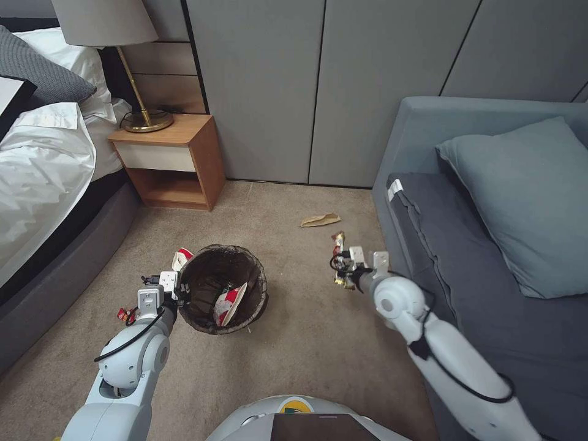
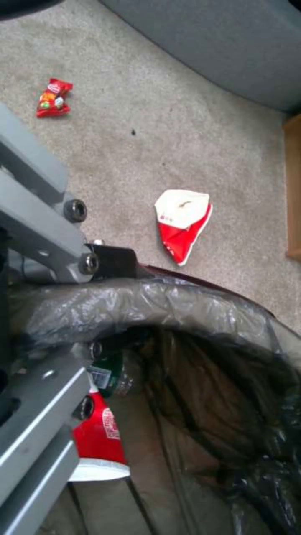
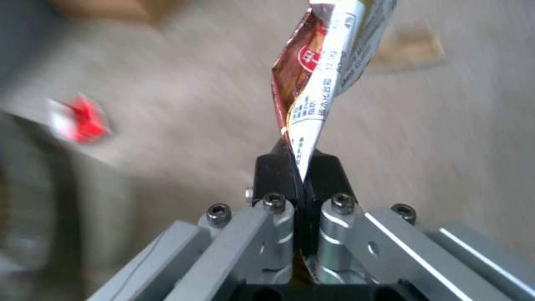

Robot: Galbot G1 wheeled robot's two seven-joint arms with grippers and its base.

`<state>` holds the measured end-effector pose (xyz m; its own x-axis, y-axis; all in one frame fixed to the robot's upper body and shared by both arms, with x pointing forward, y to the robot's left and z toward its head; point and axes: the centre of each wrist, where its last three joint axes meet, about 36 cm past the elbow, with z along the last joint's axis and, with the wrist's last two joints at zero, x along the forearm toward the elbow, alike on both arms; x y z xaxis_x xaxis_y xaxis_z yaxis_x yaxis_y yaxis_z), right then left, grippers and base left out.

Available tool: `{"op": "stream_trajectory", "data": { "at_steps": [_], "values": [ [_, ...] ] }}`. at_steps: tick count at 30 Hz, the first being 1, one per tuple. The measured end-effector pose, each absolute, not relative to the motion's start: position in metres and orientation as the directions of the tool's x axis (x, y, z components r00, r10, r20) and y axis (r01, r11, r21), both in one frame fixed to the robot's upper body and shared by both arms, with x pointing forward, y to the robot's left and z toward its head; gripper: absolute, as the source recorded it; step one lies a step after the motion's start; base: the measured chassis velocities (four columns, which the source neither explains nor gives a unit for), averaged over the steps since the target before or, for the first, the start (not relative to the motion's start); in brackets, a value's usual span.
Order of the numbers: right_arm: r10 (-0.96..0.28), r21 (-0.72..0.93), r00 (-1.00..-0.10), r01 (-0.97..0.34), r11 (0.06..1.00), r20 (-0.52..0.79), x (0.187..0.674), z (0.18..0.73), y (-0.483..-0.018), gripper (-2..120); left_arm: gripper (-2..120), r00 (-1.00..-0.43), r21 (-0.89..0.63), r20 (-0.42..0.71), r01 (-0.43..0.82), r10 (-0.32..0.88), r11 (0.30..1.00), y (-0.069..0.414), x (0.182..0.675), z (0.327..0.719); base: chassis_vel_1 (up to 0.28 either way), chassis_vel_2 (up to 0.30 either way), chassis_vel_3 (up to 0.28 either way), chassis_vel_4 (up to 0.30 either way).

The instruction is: Pick up the trash bin, then pick up the garbage from the floor and place it into the trash bin.

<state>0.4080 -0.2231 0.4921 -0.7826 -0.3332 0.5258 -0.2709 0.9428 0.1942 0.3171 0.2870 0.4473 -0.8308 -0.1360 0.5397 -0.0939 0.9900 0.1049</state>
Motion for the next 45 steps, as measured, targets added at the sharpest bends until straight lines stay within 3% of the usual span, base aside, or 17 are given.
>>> {"op": "stream_trajectory", "data": {
  "at_steps": [3, 8, 10, 21, 32, 45],
  "values": [
    [-0.475, 0.246, -0.767, -0.406, 0.88, 0.432, 0.39, 0.553, -0.212, 0, 3, -0.832, 0.11, 0.537, -0.093, -0.138, 0.99, 0.287, 0.318, 0.448, 0.0, 0.0, 0.0, 0.0],
    [-0.568, 0.266, -0.73, -0.501, 0.823, 0.38, 0.386, 0.587, -0.203, 0, 3, -0.831, 0.112, 0.539, -0.093, -0.139, 0.989, 0.286, 0.319, 0.446, 0.0, 0.0, 0.0, 0.0],
    [-0.65, 0.262, -0.681, -0.596, 0.759, 0.337, 0.391, 0.617, -0.189, 0, 3, -0.827, 0.114, 0.544, -0.092, -0.14, 0.989, 0.285, 0.32, 0.443, 0.0, 0.0, 0.0, 0.0],
    [-0.78, 0.243, -0.513, -0.756, 0.608, 0.358, 0.421, 0.642, -0.111, 0, 3, -0.821, 0.116, 0.551, -0.099, -0.147, 0.988, 0.289, 0.326, 0.437, 0.0, 0.0, 0.0, 0.0],
    [-0.787, 0.271, -0.417, -0.777, 0.568, 0.455, 0.452, 0.587, -0.005, 0, 3, -0.823, 0.117, 0.549, -0.098, -0.147, 0.988, 0.295, 0.331, 0.438, 0.0, 0.0, 0.0, 0.0],
    [-0.766, 0.329, -0.381, -0.738, 0.589, 0.517, 0.44, 0.525, 0.024, 0, 3, -0.823, 0.115, 0.548, -0.102, -0.149, 0.988, 0.298, 0.333, 0.438, 0.0, 0.0, 0.0, 0.0]
  ]
}}
